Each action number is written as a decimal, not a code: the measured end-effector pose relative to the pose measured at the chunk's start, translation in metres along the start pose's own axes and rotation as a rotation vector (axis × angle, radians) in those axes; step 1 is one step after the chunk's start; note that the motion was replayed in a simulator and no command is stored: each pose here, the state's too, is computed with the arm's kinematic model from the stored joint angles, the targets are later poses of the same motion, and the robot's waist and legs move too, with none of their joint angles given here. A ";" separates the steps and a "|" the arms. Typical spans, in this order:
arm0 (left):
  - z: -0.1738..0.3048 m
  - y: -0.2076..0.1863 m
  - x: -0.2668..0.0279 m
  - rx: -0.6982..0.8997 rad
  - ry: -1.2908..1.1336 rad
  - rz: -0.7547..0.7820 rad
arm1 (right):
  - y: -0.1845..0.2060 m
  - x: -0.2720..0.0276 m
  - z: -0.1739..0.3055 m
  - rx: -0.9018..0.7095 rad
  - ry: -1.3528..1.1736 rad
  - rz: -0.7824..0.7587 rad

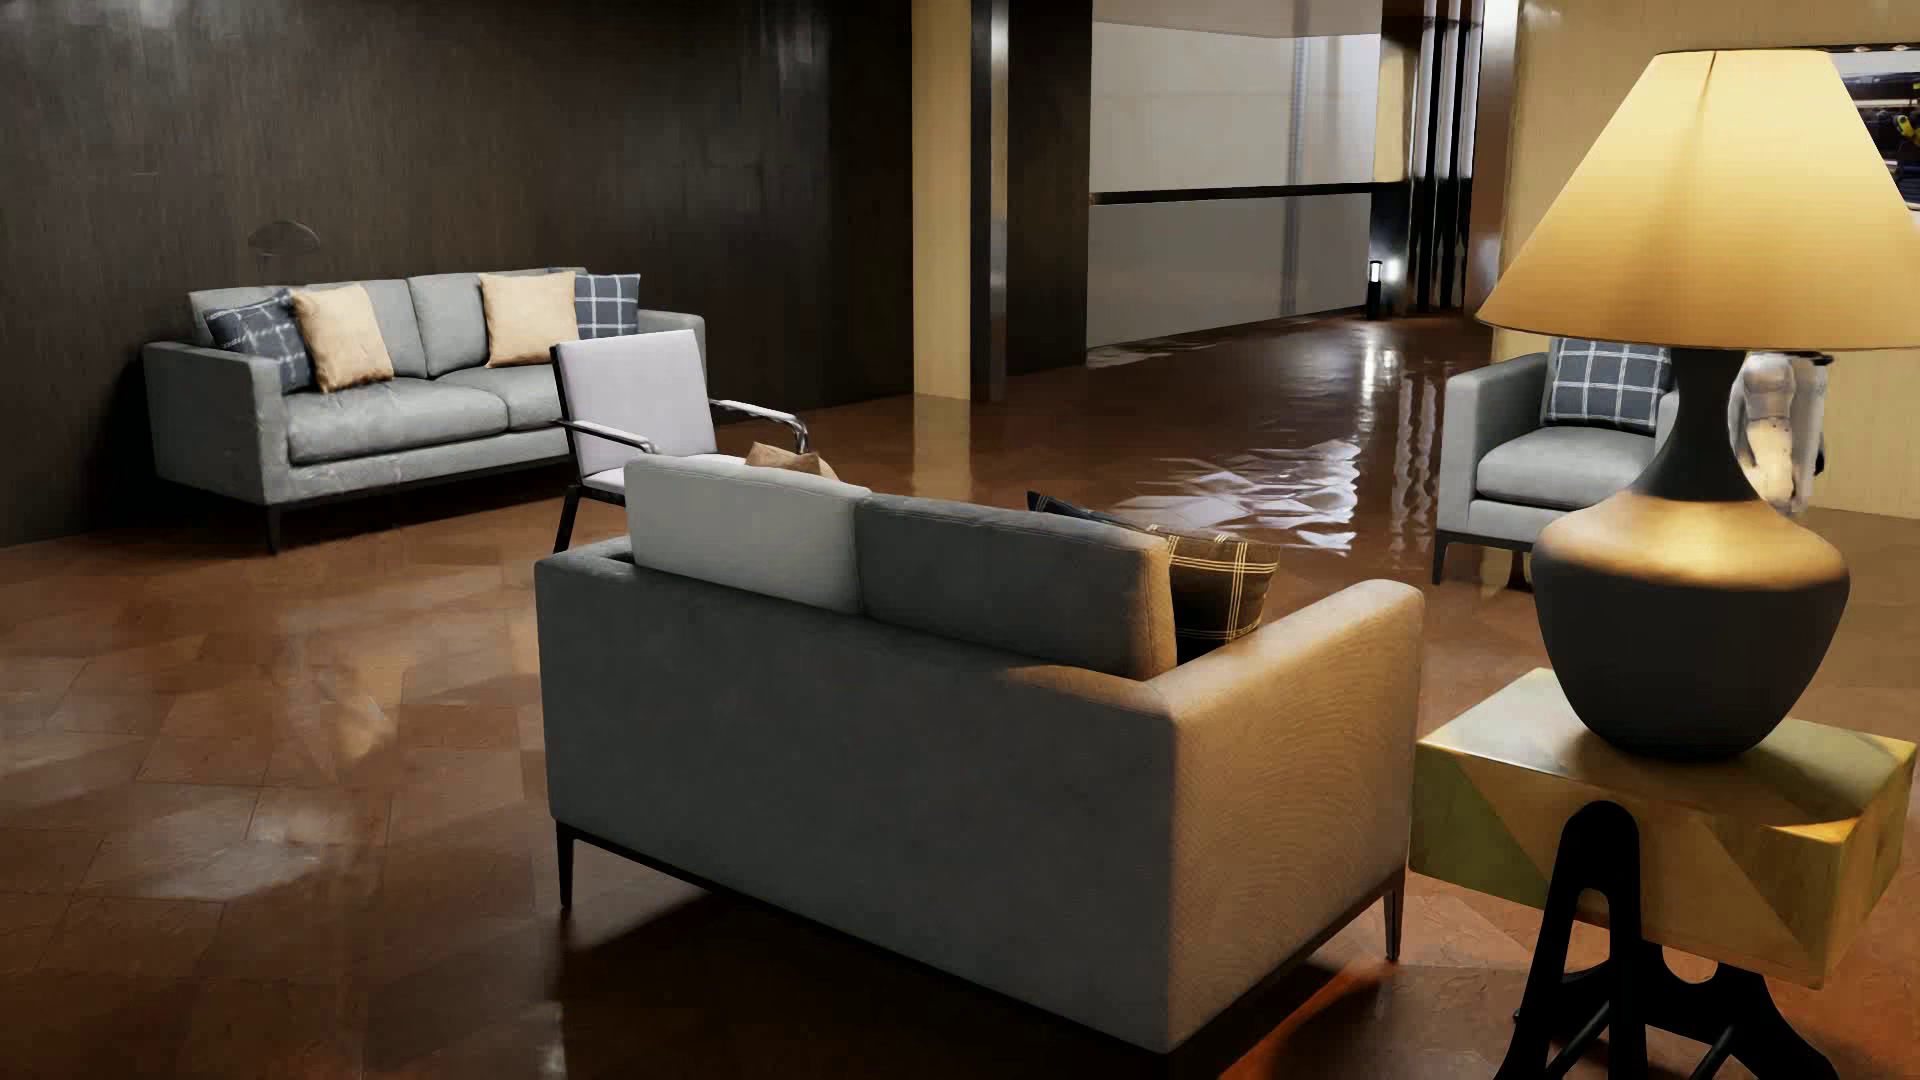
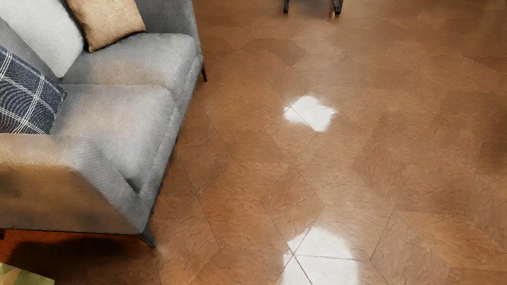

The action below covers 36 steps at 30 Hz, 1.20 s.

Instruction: Walk around the sofa

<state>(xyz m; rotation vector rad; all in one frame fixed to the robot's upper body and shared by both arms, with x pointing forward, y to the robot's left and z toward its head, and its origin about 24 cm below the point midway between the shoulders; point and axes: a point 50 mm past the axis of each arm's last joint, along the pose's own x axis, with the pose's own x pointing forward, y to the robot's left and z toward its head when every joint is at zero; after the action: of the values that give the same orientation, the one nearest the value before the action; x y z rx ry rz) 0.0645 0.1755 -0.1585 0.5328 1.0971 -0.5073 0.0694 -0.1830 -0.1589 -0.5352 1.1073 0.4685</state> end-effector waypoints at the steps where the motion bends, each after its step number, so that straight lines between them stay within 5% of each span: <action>1: 0.003 0.001 0.001 0.005 -0.006 0.000 | -0.009 -0.001 -0.006 0.053 0.020 -0.040; 16: 0.065 0.052 0.004 0.054 -0.203 0.118 | 0.025 -0.024 -0.073 0.124 0.234 0.016; 22: 0.010 0.004 0.002 0.049 -0.031 -0.004 | 0.015 -0.021 -0.069 0.128 0.228 -0.008; 32: -0.064 -0.031 -0.025 0.012 0.183 -0.085 | -0.056 -0.007 0.039 0.102 -0.180 -0.176; 36: -0.073 -0.042 -0.029 0.046 0.217 -0.127 | -0.044 -0.003 0.018 0.193 -0.094 -0.169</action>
<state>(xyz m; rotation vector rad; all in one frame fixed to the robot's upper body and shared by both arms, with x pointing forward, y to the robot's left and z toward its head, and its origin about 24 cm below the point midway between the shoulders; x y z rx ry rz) -0.0224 0.1923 -0.1645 0.5703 1.3355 -0.5964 0.1068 -0.2063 -0.1421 -0.4287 0.9958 0.2335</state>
